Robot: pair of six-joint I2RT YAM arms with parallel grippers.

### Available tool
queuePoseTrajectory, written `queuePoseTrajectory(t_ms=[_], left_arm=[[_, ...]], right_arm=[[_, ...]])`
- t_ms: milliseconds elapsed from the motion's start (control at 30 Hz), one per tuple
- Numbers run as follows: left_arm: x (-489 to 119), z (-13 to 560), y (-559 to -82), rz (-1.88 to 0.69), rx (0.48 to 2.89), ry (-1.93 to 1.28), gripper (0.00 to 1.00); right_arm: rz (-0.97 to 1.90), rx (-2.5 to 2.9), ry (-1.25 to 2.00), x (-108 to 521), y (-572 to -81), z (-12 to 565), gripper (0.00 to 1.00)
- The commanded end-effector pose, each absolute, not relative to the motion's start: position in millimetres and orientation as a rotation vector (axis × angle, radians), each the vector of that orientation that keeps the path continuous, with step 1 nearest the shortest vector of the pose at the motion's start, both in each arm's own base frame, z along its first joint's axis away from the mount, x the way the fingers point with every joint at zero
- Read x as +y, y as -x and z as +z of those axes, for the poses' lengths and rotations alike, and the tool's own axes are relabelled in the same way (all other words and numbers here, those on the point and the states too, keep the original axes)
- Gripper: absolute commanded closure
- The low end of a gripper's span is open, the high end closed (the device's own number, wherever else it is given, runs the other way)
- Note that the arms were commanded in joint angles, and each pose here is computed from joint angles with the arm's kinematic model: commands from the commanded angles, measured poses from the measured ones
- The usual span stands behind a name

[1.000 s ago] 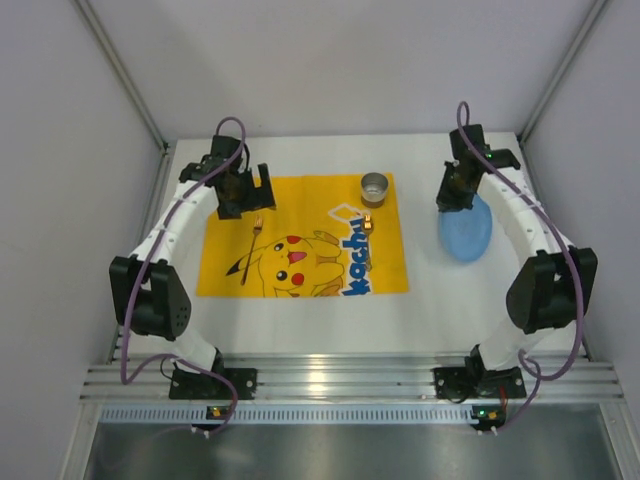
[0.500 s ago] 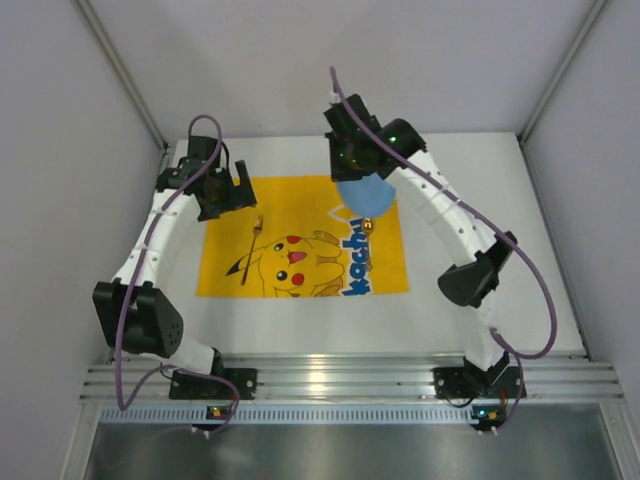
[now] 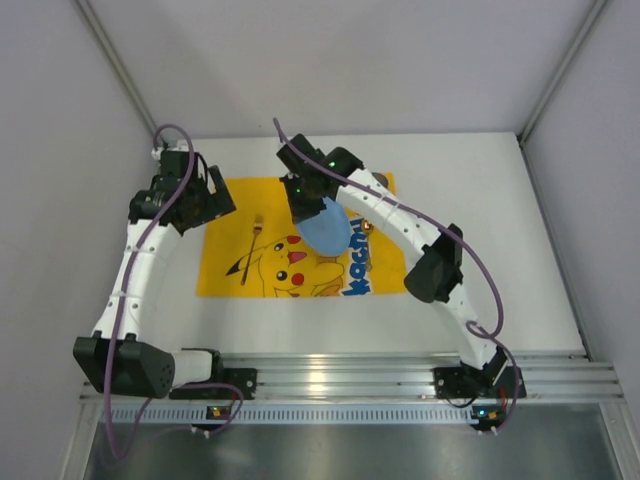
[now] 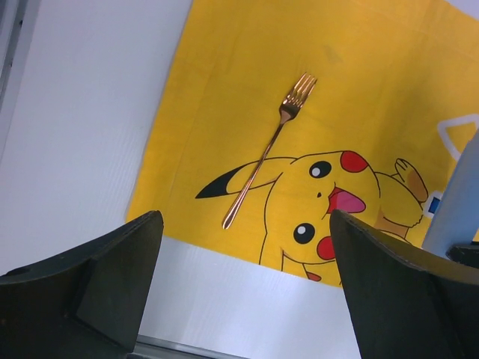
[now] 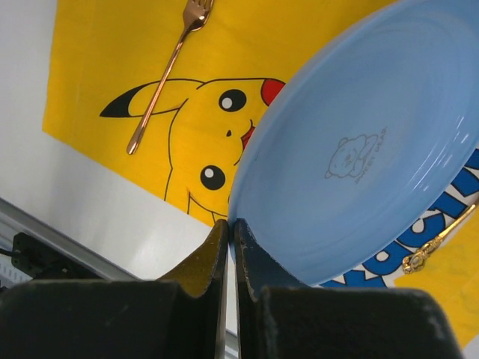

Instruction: Set the dinner table for one person

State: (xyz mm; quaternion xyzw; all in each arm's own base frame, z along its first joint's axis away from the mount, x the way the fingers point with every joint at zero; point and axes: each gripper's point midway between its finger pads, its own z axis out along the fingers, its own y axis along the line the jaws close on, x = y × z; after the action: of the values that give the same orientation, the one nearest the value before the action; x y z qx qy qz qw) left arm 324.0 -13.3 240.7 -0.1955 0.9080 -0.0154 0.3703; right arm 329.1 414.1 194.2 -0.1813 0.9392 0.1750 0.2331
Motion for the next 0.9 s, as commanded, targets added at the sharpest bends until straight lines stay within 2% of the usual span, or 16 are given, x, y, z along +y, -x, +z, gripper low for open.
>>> queuePoseTrajectory(t_ms=[0,333,533,633,667,733,767,867], left_arm=[[-7,236,-312,-0.003,2.348,0.543,0.02],[3,251,-284,0.049,2.326,0.582,0.01],[16,264,-261,0.120,2.299,0.619,0.02],[19,266,-252,0.134,2.300,0.636,0.01],[19,267,-250,0.138,2.299,0.641,0.02],[20,268,-247,0.145,2.298,0.650,0.02],[22,269,-247,0.154,2.295,0.657,0.02],[25,274,-251,0.164,2.266,0.675,0.02]], right_arm=[[0.559,2.542,0.541,439,-329,190,1.00],[0.634,2.630,0.655,472,-310,127,1.00],[0.750,2.630,0.677,494,-298,119,1.00],[0.760,2.625,0.669,495,-298,113,0.68],[0.756,2.616,0.674,495,-299,113,0.45],[0.747,2.595,0.680,492,-301,119,0.26],[0.742,2.579,0.691,491,-303,122,0.10],[0.790,2.485,0.720,490,-306,157,0.05]])
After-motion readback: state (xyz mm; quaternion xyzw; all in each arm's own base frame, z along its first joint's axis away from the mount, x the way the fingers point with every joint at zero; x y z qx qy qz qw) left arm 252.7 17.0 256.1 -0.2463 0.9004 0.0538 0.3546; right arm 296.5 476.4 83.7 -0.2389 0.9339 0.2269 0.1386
